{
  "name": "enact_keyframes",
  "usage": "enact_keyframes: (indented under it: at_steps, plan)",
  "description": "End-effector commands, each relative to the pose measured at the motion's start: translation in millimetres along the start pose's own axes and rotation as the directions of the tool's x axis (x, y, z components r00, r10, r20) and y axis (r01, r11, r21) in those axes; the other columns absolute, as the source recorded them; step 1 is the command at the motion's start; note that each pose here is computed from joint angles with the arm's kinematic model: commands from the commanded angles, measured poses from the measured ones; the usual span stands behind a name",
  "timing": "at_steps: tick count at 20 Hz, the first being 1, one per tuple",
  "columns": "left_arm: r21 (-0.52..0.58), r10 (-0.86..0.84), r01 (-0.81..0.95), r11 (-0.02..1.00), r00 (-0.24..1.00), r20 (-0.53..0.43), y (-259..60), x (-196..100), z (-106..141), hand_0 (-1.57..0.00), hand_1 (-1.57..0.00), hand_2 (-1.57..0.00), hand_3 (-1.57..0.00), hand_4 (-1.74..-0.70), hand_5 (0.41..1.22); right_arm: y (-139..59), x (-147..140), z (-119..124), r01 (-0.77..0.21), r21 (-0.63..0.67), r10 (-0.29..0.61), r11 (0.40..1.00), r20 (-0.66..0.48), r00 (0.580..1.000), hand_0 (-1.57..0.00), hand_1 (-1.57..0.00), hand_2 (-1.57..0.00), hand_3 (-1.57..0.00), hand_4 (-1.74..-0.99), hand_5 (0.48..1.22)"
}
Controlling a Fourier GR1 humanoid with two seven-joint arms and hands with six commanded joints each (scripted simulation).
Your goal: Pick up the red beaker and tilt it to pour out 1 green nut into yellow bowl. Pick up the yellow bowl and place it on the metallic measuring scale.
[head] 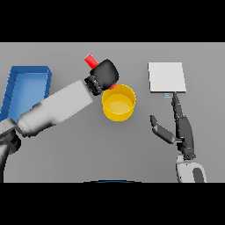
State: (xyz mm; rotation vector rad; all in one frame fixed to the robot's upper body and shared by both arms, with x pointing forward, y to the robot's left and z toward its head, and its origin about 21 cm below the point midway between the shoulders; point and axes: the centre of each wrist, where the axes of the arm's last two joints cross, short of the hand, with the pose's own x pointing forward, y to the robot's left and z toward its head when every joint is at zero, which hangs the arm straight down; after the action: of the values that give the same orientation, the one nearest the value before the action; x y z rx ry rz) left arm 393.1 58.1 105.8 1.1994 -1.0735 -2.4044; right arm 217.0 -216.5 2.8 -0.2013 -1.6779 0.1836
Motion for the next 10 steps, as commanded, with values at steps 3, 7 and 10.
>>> enact_keyframes:
  at_steps: [3, 7, 10]
  plan:
    - [-0.006, -0.089, 0.089, 0.996, 0.996, 0.012, 6.5, -1.0, -3.0, -1.57, -1.57, -1.57, -1.56, -1.74, 1.221, 0.4, 0.5, -0.9, -0.008, -0.009, 0.008, 1.000, -0.004, 1.000, 0.00, 0.00, 0.00, 0.00, -1.276, 0.600]
    - [-0.041, -0.217, 0.218, 0.975, 0.976, 0.025, 13.7, -3.1, -9.2, -1.57, -1.57, -1.57, -1.57, -1.74, 1.221, 3.5, 0.0, 0.3, -0.047, -0.009, 0.047, 0.999, -0.010, 0.999, 0.00, 0.00, 0.00, 0.00, -1.250, 0.583]
    - [-0.052, -0.311, 0.313, 0.948, 0.949, 0.054, 21.7, -1.1, -13.4, -1.57, -1.57, -1.57, -1.57, -1.74, 1.221, 1.3, -0.9, -3.9, -0.043, -0.020, 0.042, 0.999, -0.027, 0.999, 0.00, 0.00, 0.00, 0.00, -1.216, 0.585]
